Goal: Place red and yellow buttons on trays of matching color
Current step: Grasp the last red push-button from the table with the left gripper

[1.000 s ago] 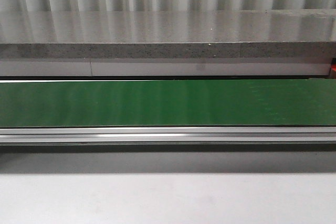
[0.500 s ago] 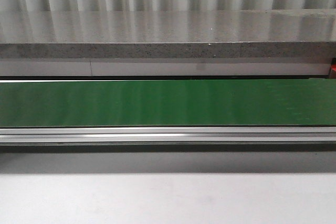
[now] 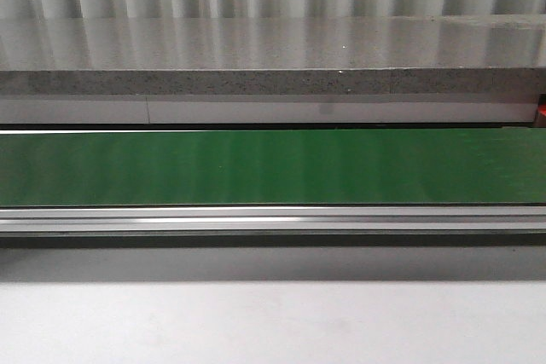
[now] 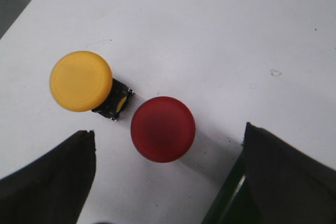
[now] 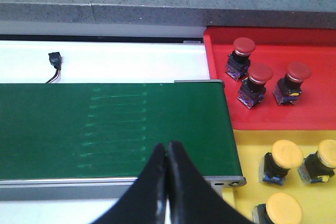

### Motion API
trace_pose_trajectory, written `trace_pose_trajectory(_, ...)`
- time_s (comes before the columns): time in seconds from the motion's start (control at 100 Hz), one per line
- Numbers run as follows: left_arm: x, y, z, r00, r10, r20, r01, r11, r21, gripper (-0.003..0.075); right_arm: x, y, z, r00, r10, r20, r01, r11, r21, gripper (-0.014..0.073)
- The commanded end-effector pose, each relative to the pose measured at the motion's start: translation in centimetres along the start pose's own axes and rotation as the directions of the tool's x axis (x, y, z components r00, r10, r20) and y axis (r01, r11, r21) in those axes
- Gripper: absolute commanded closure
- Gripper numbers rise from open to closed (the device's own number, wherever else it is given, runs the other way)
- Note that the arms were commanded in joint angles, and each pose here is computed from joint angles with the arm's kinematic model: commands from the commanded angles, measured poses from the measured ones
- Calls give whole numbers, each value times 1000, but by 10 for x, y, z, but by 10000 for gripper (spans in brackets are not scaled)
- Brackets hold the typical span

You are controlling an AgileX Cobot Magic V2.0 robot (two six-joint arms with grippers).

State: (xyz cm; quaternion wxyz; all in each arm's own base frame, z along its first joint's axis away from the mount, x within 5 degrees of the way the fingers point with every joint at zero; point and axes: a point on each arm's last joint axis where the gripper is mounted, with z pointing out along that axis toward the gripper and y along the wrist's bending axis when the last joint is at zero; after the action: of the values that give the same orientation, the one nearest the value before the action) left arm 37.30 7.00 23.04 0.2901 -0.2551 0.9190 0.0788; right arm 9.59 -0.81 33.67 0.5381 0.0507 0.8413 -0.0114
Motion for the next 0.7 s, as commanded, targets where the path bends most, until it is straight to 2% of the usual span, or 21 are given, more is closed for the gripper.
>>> trace_pose_trajectory(0.0, -17, -1, -19, 994, -36, 104, 32, 998, 47, 166, -13, 0, -5, 995, -13, 96, 13, 1000, 3, 662)
trace_pose_trajectory(0.32, -19, 13, -2, 994, -75, 85, 74, 997, 23, 166, -13, 0, -5, 995, -13, 96, 13, 1000, 3, 662)
trace_pose_trajectory(0.49, -15, 12, 11, 996, -72, 57, 71, 997, 15, 166, -13, 0, -5, 995, -13, 96, 13, 1000, 3, 662)
trace_pose_trajectory(0.69, -17, 9, 13, 993, -76, 86, 72, 996, 47, 166, -13, 0, -5, 995, -13, 96, 13, 1000, 3, 662)
